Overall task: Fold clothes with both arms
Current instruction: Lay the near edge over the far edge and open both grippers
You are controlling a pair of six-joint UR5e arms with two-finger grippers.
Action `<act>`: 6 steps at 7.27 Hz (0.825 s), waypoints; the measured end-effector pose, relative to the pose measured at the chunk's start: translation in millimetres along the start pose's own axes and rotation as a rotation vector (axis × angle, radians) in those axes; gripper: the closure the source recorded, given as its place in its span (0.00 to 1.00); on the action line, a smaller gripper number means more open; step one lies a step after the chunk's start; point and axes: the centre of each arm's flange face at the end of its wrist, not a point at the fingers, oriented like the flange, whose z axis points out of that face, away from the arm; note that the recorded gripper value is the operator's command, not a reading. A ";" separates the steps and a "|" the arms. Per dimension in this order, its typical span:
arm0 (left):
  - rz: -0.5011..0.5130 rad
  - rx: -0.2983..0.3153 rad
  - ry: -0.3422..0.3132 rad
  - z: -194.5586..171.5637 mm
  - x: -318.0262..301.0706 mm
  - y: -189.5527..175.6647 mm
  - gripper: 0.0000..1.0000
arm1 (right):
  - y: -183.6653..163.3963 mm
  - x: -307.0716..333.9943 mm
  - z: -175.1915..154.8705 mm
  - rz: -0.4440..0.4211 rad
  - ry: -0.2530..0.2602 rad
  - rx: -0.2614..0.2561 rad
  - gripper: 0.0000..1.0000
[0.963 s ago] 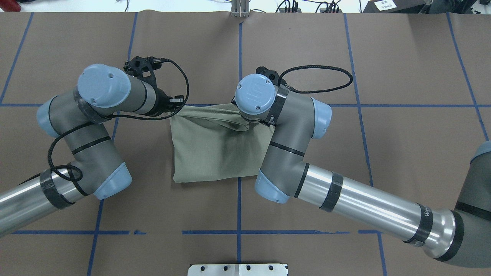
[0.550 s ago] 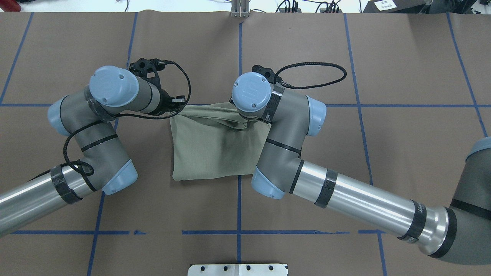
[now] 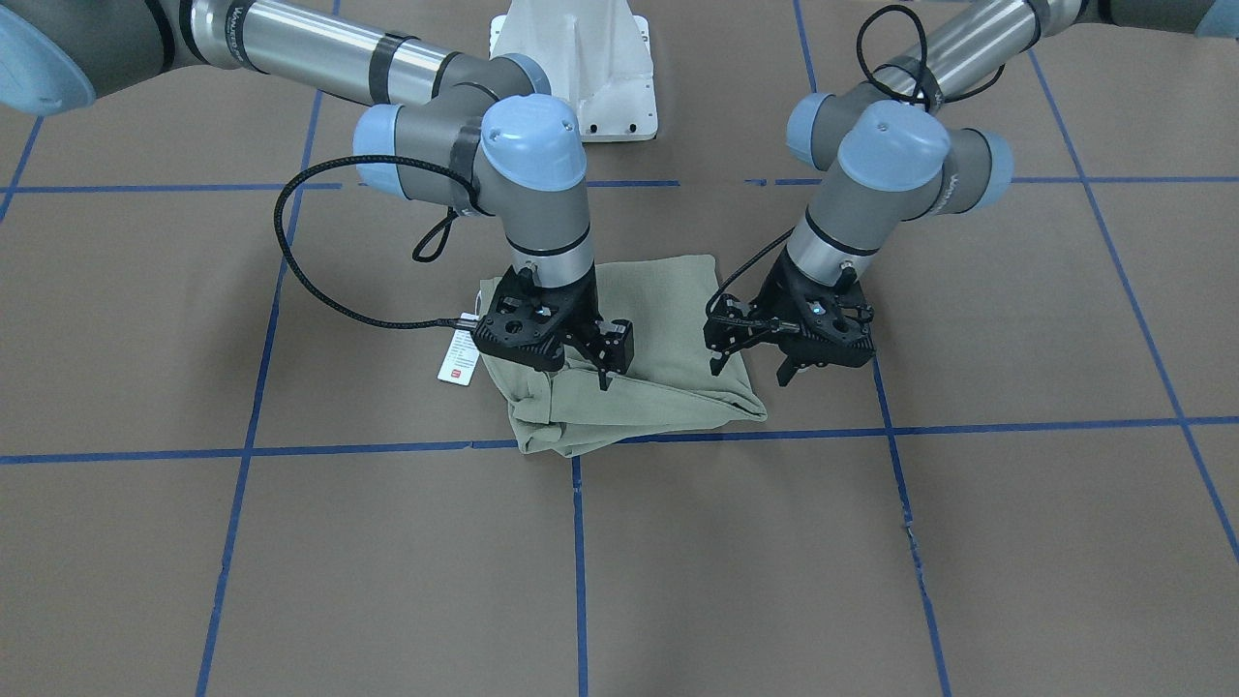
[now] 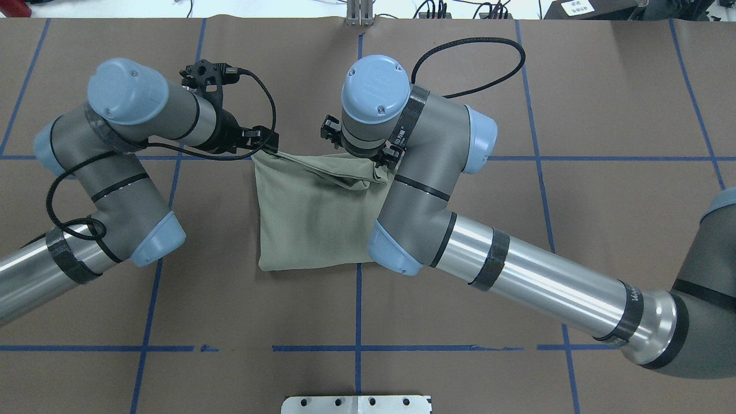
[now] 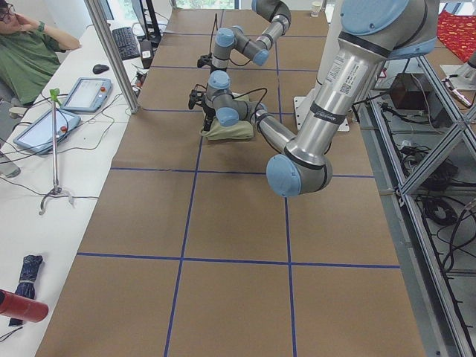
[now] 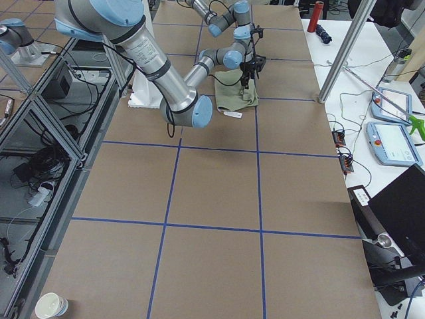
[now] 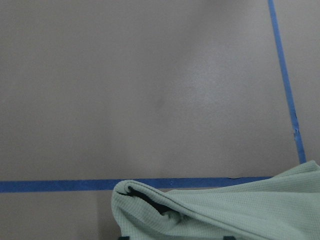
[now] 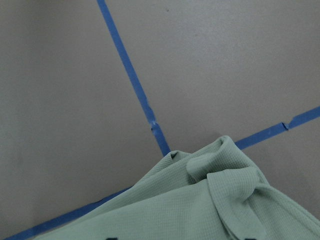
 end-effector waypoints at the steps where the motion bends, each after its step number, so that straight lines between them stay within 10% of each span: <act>1: 0.017 -0.011 0.006 -5.5 -10.2 -5.5 0.00 | 26.8 -2.2 -1.2 -0.027 -0.003 -0.011 0.00; 3: 0.024 -0.017 0.007 -7.6 -17.9 -8.1 0.00 | 93.9 8.3 31.0 -0.158 0.041 0.034 0.00; 6: 0.023 -0.018 0.006 -7.2 -19.6 -8.0 0.00 | 95.8 17.9 72.6 -0.271 0.126 0.134 0.00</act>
